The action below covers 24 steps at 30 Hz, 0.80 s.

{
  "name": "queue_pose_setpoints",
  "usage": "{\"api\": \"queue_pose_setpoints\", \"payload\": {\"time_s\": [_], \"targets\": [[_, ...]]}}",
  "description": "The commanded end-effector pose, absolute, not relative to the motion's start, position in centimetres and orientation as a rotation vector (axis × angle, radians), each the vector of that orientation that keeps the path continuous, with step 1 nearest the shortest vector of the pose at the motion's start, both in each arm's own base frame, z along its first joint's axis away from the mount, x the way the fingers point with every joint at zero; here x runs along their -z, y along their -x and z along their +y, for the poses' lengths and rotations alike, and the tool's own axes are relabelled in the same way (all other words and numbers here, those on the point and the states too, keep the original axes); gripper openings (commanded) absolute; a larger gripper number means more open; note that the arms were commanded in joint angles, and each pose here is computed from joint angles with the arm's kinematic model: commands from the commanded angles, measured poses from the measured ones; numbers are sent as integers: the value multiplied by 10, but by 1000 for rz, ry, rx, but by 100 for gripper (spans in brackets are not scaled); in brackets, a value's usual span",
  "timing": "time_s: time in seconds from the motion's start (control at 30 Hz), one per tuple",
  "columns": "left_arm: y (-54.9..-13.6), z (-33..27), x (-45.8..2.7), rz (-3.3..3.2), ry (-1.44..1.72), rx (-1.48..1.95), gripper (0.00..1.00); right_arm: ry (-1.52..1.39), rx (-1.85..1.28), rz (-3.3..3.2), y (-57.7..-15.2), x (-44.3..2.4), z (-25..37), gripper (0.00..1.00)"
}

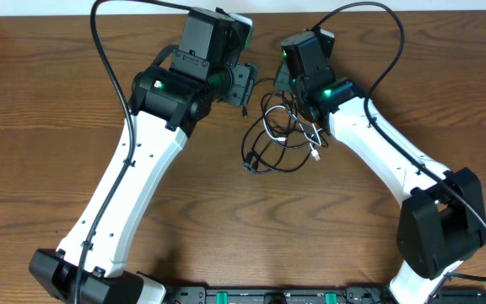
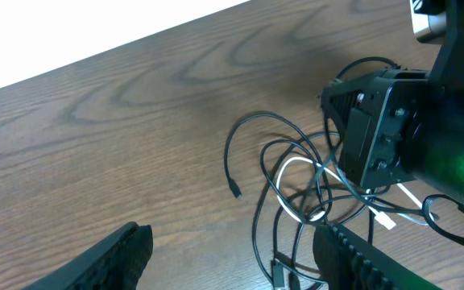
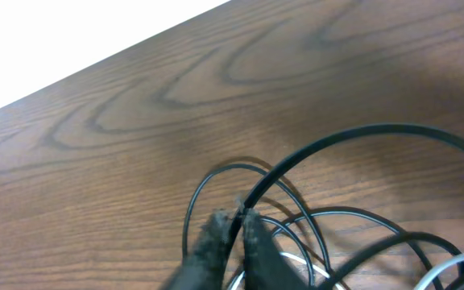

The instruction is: Untangle cables

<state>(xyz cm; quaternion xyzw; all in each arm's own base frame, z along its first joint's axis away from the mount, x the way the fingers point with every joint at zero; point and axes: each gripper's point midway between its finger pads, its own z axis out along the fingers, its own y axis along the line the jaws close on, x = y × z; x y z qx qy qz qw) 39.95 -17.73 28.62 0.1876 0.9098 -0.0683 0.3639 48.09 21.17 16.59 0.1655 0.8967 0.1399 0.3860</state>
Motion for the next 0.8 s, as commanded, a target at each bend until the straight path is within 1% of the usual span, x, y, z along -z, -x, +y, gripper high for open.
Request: {"api": "queue_pose_setpoints", "payload": {"time_s": [0.0,0.2,0.3,0.33,0.4,0.43,0.47,0.53,0.6,0.77], "targets": [[-397,-178,-278,2367,-487,182,69,-431,-344,2271,-484,-165,209,1],[-396,-177,-277,2374,-489,180,69,-316,-343,2241,-487,-180,214,1],[-396,-177,-277,2373,-489,181,69,-307,-343,2233,-485,-187,213,2],[-396,-177,-277,2373,-488,181,69,-309,-338,2238,-485,-186,212,29],[-396,-177,-277,2373,-488,181,69,-327,-318,2247,-483,-183,208,48],[-396,-177,-277,2372,-488,181,69,-374,-299,2252,-482,-180,203,67],[-397,-177,-277,2372,-489,181,69,-392,-295,2250,-481,-179,202,82],[-397,-177,-278,2371,-488,181,69,-401,-291,2246,-482,-180,201,88],[-397,-177,-278,2371,-488,181,69,-417,-292,2240,-482,-180,200,91],[-397,-177,-277,2372,-488,181,69,-493,-307,2221,-485,-181,193,87]]}}
